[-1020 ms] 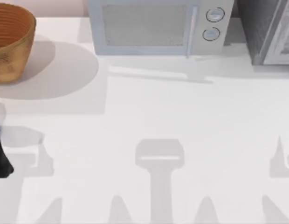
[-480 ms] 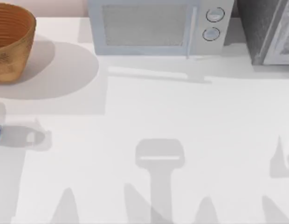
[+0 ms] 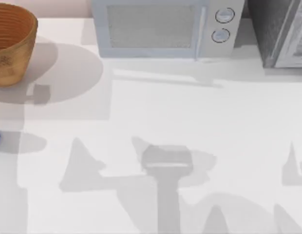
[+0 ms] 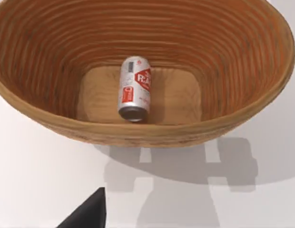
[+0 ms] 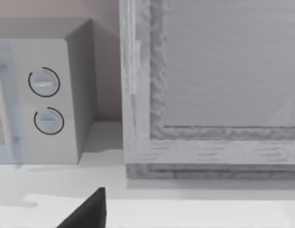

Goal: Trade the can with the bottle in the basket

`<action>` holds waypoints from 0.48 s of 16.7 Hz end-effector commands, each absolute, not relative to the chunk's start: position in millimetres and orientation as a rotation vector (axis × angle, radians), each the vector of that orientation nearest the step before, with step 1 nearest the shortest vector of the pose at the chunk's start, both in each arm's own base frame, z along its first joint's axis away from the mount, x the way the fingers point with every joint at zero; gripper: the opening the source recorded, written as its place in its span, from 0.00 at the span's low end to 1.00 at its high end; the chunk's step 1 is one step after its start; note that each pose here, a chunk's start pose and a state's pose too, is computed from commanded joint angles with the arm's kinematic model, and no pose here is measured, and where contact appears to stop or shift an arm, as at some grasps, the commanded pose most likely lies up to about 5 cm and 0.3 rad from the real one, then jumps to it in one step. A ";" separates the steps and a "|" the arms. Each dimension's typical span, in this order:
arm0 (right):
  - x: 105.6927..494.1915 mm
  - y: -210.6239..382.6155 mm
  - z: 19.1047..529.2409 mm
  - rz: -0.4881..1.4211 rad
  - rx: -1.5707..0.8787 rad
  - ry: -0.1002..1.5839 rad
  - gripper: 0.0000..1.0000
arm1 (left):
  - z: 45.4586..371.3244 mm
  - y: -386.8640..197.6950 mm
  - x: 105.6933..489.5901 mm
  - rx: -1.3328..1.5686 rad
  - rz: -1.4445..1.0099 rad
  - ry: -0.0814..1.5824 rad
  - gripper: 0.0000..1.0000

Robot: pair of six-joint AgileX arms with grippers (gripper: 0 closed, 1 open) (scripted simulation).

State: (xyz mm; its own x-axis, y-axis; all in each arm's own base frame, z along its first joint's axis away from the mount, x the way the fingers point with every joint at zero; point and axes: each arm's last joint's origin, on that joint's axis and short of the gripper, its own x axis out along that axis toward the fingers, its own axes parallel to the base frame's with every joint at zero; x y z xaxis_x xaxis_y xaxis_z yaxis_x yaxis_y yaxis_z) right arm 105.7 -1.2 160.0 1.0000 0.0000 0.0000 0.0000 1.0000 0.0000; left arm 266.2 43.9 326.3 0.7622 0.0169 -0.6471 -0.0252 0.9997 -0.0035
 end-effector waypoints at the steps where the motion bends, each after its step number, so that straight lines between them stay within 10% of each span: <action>1: 105.7 -1.2 160.0 0.000 0.000 0.000 1.00 | 328.5 50.4 287.2 -0.021 0.015 0.752 1.00; 8: 105.7 -1.2 160.0 0.000 0.000 0.000 1.00 | 286.4 99.5 421.4 -0.101 -0.060 1.052 1.00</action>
